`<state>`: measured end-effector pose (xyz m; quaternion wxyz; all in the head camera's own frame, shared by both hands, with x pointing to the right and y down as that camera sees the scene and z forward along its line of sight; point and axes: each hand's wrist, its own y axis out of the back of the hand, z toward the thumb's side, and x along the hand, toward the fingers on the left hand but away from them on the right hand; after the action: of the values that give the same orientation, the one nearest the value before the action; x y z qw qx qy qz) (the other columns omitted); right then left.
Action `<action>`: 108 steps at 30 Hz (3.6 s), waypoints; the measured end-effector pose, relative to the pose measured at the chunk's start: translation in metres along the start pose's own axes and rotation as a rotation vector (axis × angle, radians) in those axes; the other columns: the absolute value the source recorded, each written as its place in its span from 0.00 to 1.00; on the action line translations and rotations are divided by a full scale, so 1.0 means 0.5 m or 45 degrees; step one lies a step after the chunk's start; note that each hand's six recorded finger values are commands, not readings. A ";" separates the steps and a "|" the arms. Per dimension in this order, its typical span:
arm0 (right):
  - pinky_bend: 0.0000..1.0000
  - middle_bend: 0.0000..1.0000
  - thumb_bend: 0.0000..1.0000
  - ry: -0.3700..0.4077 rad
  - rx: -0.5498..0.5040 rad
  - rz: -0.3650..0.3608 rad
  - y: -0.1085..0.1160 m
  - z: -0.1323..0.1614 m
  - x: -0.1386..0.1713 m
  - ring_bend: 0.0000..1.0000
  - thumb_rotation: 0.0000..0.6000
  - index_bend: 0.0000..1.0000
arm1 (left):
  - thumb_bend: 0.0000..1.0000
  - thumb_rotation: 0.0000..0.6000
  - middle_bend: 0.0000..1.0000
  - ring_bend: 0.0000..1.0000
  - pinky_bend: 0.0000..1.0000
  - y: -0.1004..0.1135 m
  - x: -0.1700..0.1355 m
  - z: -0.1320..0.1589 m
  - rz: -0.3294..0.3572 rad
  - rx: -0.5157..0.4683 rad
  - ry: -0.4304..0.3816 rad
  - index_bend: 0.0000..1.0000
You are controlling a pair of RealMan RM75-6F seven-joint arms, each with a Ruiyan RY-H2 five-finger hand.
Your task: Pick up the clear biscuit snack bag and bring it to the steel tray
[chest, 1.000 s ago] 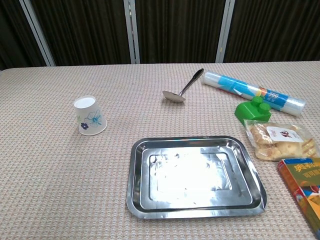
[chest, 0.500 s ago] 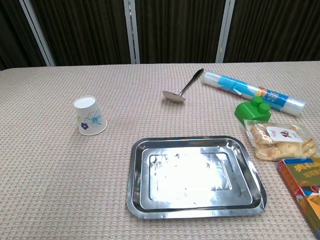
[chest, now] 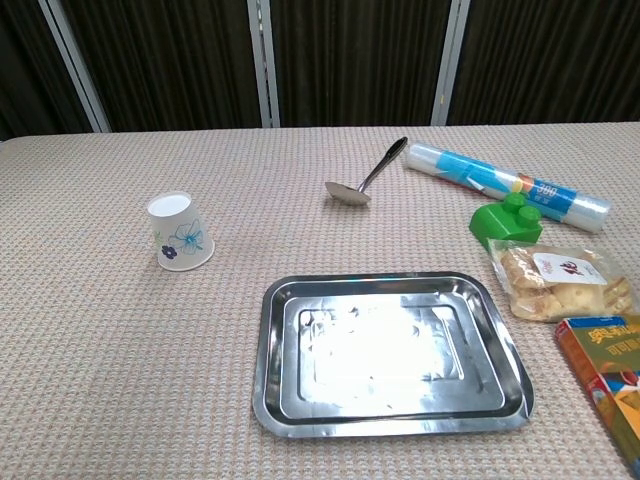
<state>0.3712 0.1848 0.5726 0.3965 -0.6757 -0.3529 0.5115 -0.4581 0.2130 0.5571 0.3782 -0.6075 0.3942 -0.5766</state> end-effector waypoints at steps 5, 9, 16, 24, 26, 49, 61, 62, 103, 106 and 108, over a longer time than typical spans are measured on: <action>0.14 0.10 0.04 0.081 -0.014 0.099 -0.023 0.035 -0.054 0.01 1.00 0.17 | 0.05 1.00 0.00 0.00 0.00 0.001 0.000 -0.004 0.001 0.004 0.009 0.00; 0.15 0.12 0.04 0.121 -0.018 0.209 -0.056 0.056 -0.096 0.02 1.00 0.18 | 0.05 1.00 0.00 0.00 0.00 0.001 0.000 -0.008 0.000 0.007 0.014 0.00; 0.15 0.12 0.04 0.144 -0.016 0.380 -0.123 0.080 -0.150 0.02 1.00 0.19 | 0.05 1.00 0.00 0.00 0.00 -0.005 0.001 -0.007 -0.013 0.004 0.013 0.01; 0.15 0.13 0.04 0.126 0.020 0.493 -0.176 0.089 -0.201 0.02 1.00 0.21 | 0.05 1.00 0.00 0.00 0.00 -0.010 0.002 -0.011 -0.022 0.003 0.021 0.01; 0.16 0.13 0.04 0.118 0.029 0.505 -0.183 0.086 -0.207 0.03 1.00 0.22 | 0.05 1.00 0.00 0.00 0.00 -0.012 0.001 -0.013 -0.026 0.003 0.024 0.01; 0.19 0.22 0.04 0.116 0.052 0.547 -0.200 0.096 -0.202 0.12 1.00 0.23 | 0.05 1.00 0.00 0.00 0.00 -0.016 0.002 -0.018 -0.027 -0.005 0.032 0.01; 0.19 0.22 0.04 0.117 0.054 0.523 -0.196 0.091 -0.197 0.13 1.00 0.23 | 0.05 1.00 0.00 0.00 0.00 -0.019 0.001 -0.016 -0.029 -0.008 0.027 0.01; 0.19 0.22 0.04 0.116 0.054 0.527 -0.198 0.091 -0.198 0.13 1.00 0.23 | 0.05 1.00 0.00 0.00 0.00 -0.019 0.001 -0.017 -0.030 -0.007 0.029 0.01; 0.25 0.25 0.05 0.072 0.074 0.525 -0.213 0.074 -0.219 0.17 1.00 0.23 | 0.05 1.00 0.00 0.00 0.00 -0.030 -0.003 -0.025 -0.058 -0.007 0.048 0.01; 0.27 0.26 0.05 0.076 0.084 0.542 -0.220 0.075 -0.218 0.18 1.00 0.25 | 0.05 1.00 0.00 0.00 0.00 -0.032 -0.003 -0.027 -0.062 -0.007 0.052 0.01; 0.29 0.28 0.06 0.083 0.092 0.557 -0.229 0.080 -0.218 0.20 1.00 0.28 | 0.05 1.00 0.00 0.00 0.00 -0.034 -0.003 -0.025 -0.066 -0.010 0.049 0.01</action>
<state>0.2994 0.1456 0.7138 0.3112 -0.7378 -0.1663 0.5754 -0.4701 0.2209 0.5726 0.3531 -0.6077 0.3880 -0.5962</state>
